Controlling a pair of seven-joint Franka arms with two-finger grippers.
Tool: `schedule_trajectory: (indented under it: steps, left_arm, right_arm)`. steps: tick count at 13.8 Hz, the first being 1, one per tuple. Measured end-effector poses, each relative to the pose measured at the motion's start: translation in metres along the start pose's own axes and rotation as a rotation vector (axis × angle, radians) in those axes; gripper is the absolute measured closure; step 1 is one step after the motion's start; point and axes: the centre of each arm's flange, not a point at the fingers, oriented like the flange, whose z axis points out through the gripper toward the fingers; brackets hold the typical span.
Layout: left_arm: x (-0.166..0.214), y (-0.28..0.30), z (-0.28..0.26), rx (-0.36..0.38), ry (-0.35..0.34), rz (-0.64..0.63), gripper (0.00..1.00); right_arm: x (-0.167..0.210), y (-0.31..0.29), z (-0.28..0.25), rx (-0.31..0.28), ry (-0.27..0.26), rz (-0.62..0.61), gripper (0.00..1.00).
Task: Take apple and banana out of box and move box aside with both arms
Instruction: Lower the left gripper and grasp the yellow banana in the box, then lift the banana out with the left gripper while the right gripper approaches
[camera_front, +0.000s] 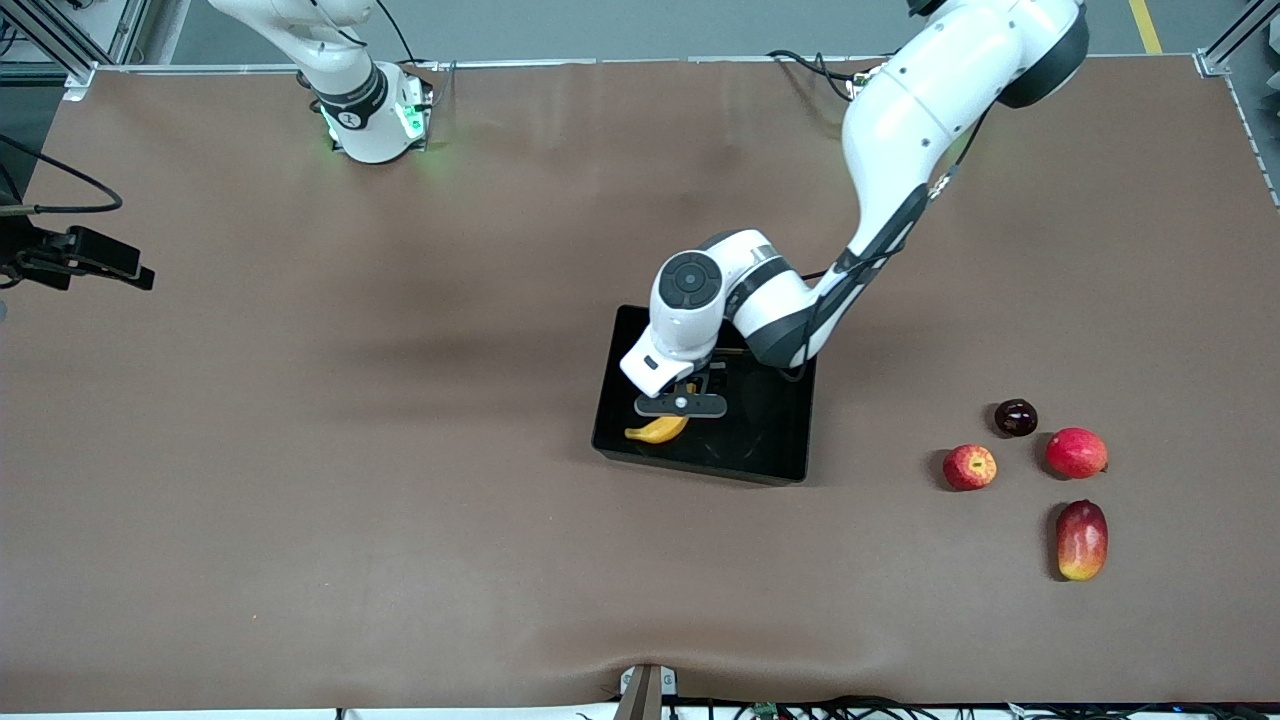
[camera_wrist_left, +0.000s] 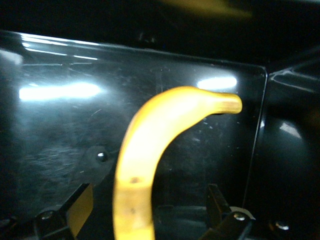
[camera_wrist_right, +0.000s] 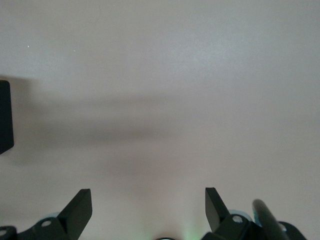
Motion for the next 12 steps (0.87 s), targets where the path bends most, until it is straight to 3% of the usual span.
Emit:
schedule_trajectory:
  steps: [3,4,9,12]
  left_arm:
    - [-0.006,0.002,0.027,0.003,-0.007,0.007,0.0]
    - [-0.006,0.001,0.029,0.004,-0.009,0.007,0.07]
    - [-0.001,0.001,0.025,-0.002,0.002,0.004,0.62]
    - [0.005,0.001,0.019,-0.008,0.014,0.012,0.65]
  right_arm:
    - [0.0,0.0,0.0,0.0,0.0,0.0,0.0]
    - [0.0,0.0,0.0,0.0,0.0,0.0,0.0]
    - [0.0,0.0,0.0,0.0,0.0,0.0,0.0]
    - [0.0,0.0,0.0,0.0,0.001,0.0,0.0]
